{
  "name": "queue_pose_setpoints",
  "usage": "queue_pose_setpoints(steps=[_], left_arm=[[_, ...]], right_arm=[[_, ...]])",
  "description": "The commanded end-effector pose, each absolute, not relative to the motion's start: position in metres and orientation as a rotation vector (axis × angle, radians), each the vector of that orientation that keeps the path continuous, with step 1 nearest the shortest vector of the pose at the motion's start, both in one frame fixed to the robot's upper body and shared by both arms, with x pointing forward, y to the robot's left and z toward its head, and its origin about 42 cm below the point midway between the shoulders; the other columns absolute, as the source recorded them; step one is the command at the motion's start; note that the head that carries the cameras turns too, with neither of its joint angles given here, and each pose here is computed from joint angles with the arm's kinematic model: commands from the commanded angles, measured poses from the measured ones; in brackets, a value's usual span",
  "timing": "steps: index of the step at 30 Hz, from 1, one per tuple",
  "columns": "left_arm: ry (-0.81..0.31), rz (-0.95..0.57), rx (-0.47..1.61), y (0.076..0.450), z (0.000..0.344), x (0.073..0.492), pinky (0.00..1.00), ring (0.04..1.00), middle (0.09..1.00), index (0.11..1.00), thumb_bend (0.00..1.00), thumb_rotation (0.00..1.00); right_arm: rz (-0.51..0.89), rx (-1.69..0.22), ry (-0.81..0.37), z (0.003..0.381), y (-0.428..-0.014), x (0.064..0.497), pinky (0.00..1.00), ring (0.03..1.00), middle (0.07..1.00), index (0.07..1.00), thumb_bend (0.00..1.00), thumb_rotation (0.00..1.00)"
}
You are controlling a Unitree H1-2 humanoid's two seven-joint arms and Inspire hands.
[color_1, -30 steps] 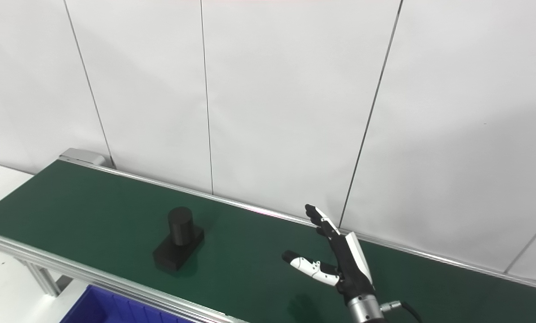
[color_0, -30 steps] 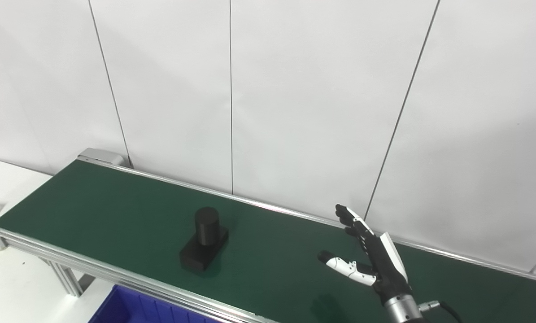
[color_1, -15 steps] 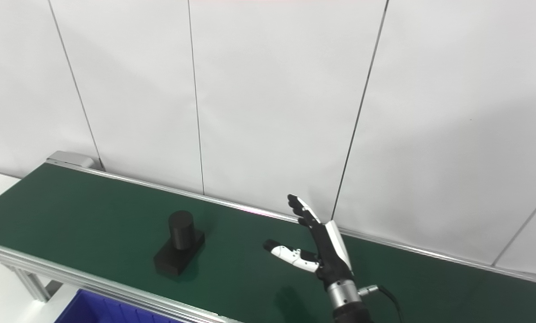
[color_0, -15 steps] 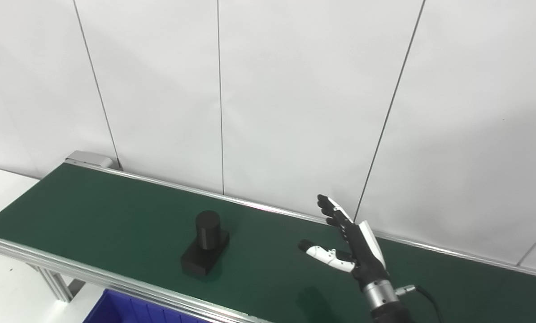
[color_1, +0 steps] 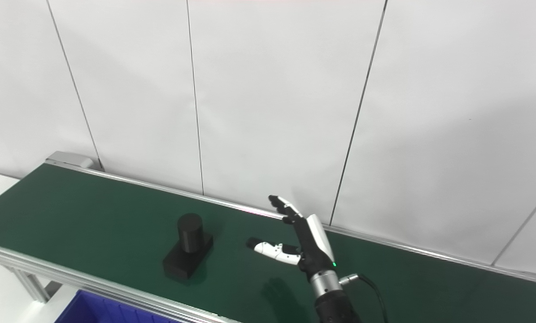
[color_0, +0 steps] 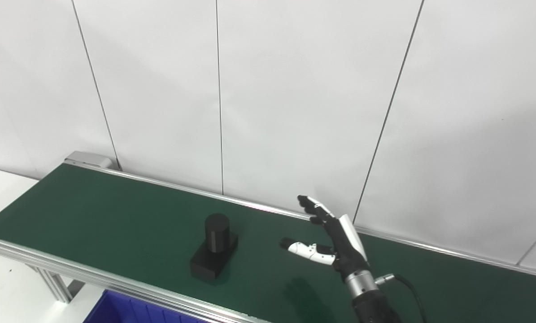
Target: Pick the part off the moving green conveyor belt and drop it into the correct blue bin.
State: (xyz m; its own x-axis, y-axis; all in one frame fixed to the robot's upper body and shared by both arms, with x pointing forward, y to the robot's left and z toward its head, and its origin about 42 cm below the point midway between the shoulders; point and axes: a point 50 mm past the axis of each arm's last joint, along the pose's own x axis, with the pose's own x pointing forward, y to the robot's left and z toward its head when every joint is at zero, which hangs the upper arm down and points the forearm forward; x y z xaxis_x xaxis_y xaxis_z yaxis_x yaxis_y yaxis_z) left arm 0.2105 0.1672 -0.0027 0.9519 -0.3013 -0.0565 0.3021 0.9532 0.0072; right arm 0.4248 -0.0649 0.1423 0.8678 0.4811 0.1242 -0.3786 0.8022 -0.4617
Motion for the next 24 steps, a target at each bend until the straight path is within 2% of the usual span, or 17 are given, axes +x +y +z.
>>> queue_pose_setpoints(steps=[1, 9, 15, 17, 24], left_arm=[[-0.026, -0.307, 0.018, 0.160, 0.010, 0.218, 0.54, 0.632, 0.671, 0.657, 0.78, 0.52], [-0.033, -0.295, 0.014, 0.153, 0.012, 0.214, 0.55, 0.659, 0.674, 0.626, 0.79, 0.54], [-0.040, -0.296, 0.011, 0.149, 0.014, 0.213, 0.55, 0.676, 0.677, 0.590, 0.81, 0.56], [-0.041, -0.297, 0.010, 0.148, 0.014, 0.213, 0.57, 0.663, 0.660, 0.530, 0.78, 0.54], [-0.039, -0.296, -0.021, 0.144, 0.014, 0.209, 0.63, 0.684, 0.657, 0.440, 0.75, 0.50]], right_arm=[[0.485, -0.420, -0.361, 0.172, -0.049, 0.433, 0.83, 0.876, 0.872, 0.863, 0.76, 0.40], [0.495, -0.407, -0.352, 0.168, -0.046, 0.441, 0.83, 0.860, 0.857, 0.844, 0.83, 0.33], [0.501, -0.408, -0.330, 0.164, -0.042, 0.449, 0.83, 0.857, 0.853, 0.841, 0.86, 0.33], [0.507, -0.405, -0.321, 0.162, -0.040, 0.451, 0.83, 0.855, 0.851, 0.836, 0.87, 0.32], [0.513, -0.397, -0.312, 0.156, -0.034, 0.456, 0.82, 0.837, 0.835, 0.828, 0.90, 0.28]])
